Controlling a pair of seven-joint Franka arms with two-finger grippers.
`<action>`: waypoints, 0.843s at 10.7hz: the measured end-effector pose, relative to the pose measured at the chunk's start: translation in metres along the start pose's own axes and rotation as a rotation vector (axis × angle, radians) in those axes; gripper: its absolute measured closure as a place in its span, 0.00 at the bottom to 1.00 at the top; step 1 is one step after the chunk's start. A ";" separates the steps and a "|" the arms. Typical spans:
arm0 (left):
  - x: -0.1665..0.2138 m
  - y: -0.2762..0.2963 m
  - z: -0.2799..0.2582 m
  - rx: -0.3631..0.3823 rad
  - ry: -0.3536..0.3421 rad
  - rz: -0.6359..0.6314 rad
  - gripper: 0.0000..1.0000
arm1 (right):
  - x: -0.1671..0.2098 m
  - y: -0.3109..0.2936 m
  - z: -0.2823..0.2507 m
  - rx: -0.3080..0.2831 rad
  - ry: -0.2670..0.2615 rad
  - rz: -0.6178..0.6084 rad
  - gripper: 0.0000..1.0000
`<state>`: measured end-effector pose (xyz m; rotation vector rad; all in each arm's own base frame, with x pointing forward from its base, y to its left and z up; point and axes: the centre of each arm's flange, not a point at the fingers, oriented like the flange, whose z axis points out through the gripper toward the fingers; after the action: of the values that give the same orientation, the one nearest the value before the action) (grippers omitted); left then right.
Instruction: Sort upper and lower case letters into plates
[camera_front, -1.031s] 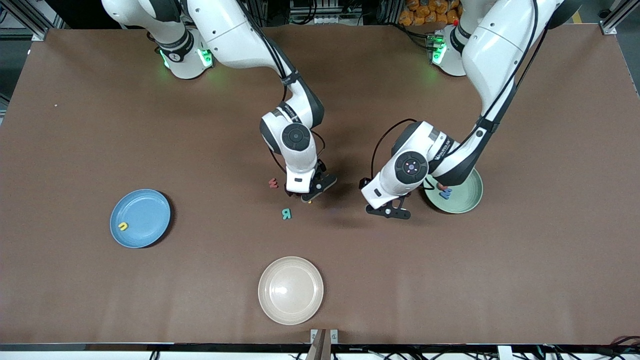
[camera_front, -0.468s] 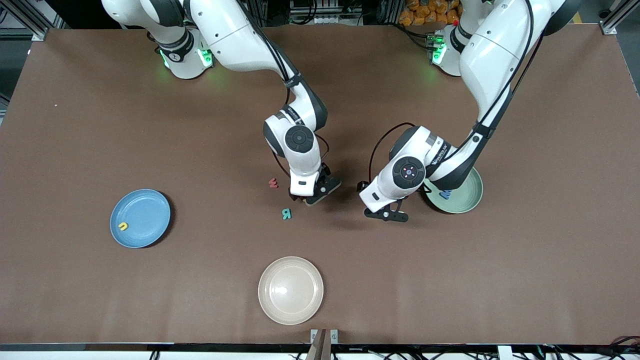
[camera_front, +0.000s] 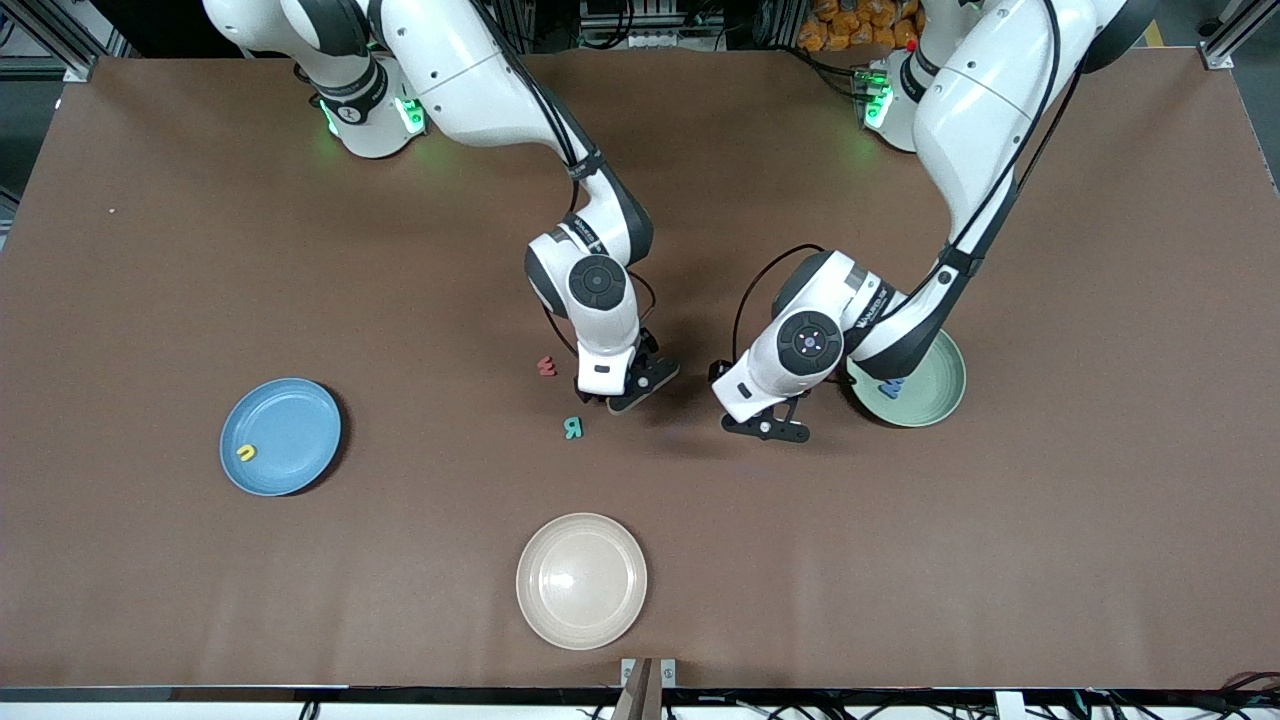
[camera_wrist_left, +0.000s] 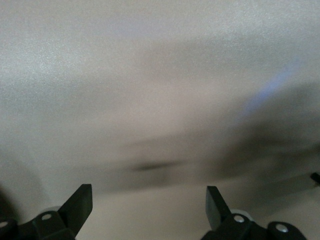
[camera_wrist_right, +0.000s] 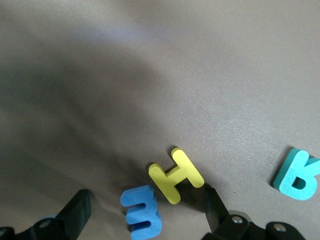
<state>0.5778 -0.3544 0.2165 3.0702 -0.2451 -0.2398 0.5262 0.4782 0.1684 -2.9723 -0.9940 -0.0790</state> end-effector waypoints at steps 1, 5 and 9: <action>0.000 0.000 0.000 0.000 0.000 0.000 0.00 | 0.000 0.000 0.000 0.000 -0.005 0.000 0.00; 0.000 0.000 0.000 0.000 0.000 0.000 0.00 | -0.002 0.001 0.000 0.001 -0.040 0.001 0.00; 0.000 0.000 0.003 0.000 -0.005 0.000 0.00 | 0.002 0.000 -0.009 0.004 -0.032 -0.007 0.38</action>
<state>0.5773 -0.3543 0.2135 3.0704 -0.2448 -0.2467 0.5276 0.4789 0.1779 -2.9762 -1.0066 -0.0302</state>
